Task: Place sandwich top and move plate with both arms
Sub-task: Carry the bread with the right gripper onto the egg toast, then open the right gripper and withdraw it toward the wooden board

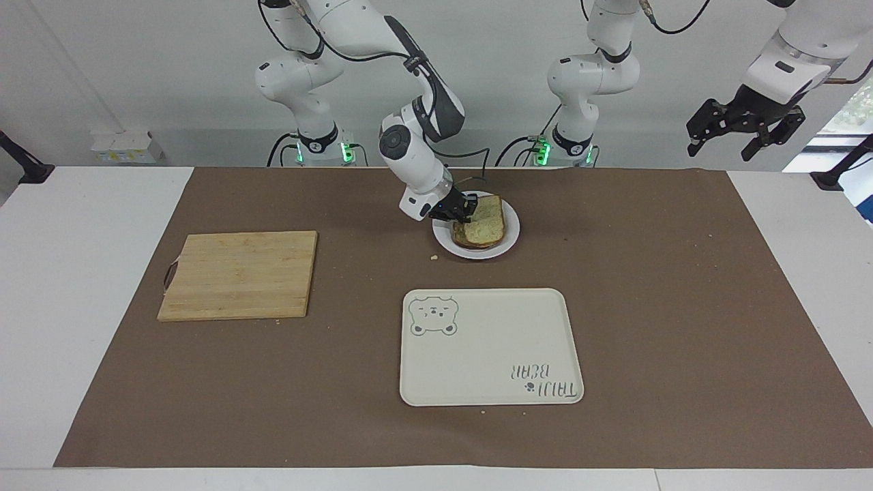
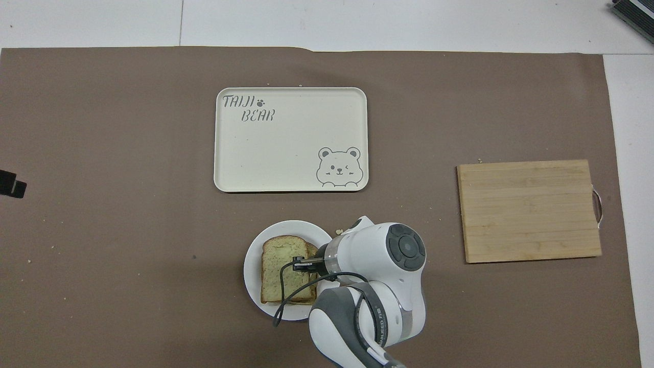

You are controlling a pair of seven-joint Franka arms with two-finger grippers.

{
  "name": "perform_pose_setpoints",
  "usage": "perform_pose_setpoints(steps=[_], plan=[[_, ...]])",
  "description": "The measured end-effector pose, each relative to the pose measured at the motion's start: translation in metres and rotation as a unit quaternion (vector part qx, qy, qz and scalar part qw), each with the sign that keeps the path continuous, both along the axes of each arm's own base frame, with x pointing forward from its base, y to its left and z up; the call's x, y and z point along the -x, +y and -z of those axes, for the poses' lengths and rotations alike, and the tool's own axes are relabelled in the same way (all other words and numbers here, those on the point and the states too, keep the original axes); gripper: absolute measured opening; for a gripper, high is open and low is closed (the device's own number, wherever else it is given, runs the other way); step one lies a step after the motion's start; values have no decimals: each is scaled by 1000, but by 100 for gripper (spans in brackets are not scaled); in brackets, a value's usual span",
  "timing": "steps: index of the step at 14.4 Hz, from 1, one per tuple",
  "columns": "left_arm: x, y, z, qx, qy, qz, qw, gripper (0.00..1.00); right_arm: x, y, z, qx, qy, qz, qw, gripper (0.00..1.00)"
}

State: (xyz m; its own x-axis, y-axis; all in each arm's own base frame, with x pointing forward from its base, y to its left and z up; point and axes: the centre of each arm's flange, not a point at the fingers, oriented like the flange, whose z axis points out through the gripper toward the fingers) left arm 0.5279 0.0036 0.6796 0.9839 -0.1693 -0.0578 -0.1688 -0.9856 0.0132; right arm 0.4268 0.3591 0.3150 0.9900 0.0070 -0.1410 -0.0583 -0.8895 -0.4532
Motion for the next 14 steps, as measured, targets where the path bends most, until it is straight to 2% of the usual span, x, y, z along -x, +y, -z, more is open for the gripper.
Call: perform_pose_setpoints(steps=[3,7,10,14], plan=[[0,0,0,0,1,0,1000,100,-14,-13,-18,-10,4,9,1000,58],[4,1,2,0,18,-1,1000,100,-37,-52,-62,-28,14,23,999,99],[10,6,5,2,33,-6,999,100,-55,-86,-105,1,1,-10,1000,100],[25,-8,23,48,44,2,998,100,-90,-133,-164,28,-18,-16,999,100]])
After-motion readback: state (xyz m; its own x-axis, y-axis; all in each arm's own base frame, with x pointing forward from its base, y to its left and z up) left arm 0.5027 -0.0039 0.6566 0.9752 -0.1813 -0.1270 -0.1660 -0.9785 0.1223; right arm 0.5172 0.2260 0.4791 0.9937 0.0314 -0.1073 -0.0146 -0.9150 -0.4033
